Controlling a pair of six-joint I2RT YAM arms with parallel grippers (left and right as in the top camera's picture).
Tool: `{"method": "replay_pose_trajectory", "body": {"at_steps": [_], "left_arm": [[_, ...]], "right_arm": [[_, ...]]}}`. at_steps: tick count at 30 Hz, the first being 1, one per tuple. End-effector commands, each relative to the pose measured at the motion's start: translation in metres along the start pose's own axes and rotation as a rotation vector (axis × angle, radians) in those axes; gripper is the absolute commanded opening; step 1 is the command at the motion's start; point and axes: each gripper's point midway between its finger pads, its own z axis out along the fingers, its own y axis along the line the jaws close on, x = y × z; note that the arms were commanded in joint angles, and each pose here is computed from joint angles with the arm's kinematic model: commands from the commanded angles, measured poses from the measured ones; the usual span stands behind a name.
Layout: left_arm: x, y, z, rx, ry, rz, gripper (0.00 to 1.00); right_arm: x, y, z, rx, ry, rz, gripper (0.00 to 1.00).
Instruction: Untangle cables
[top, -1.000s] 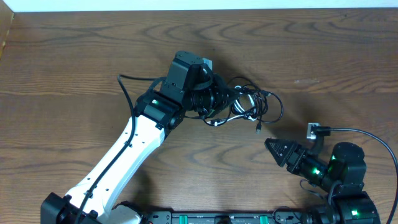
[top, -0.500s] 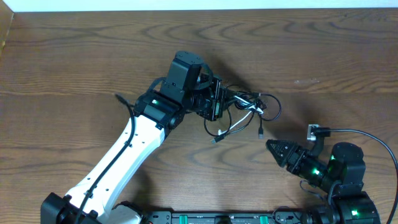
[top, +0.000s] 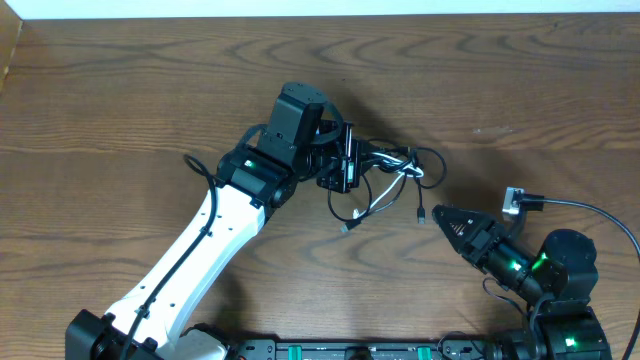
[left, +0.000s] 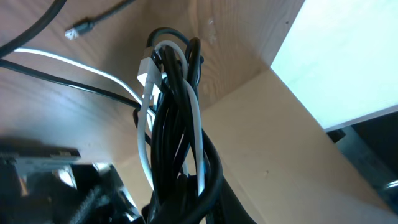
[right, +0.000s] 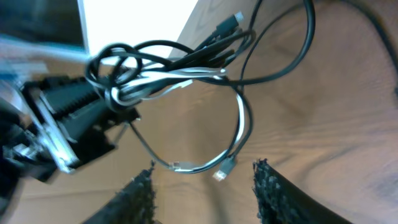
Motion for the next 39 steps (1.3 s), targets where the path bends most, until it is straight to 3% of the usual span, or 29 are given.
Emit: {"method": "replay_pose_trajectory", "body": {"at_steps": [1,4,20,39], "left_arm": [[0.003,-0.005,-0.004,0.020,-0.005,0.170,0.08],[0.003,-0.005,-0.004,0.019,-0.006,0.261,0.08],[0.021,0.007,0.004,-0.007,0.034,0.546,0.08],[0.066,0.022,0.022,0.010,0.101,0.713,0.08]], "right_arm": [[-0.002,0.010,-0.002,-0.025,0.000,0.235,0.40],[-0.002,0.009,-0.002,-0.023,0.001,0.342,0.35],[-0.009,-0.004,0.006,0.027,-0.025,0.502,0.35],[-0.005,-0.003,0.022,0.031,0.075,0.581,0.29]]}}
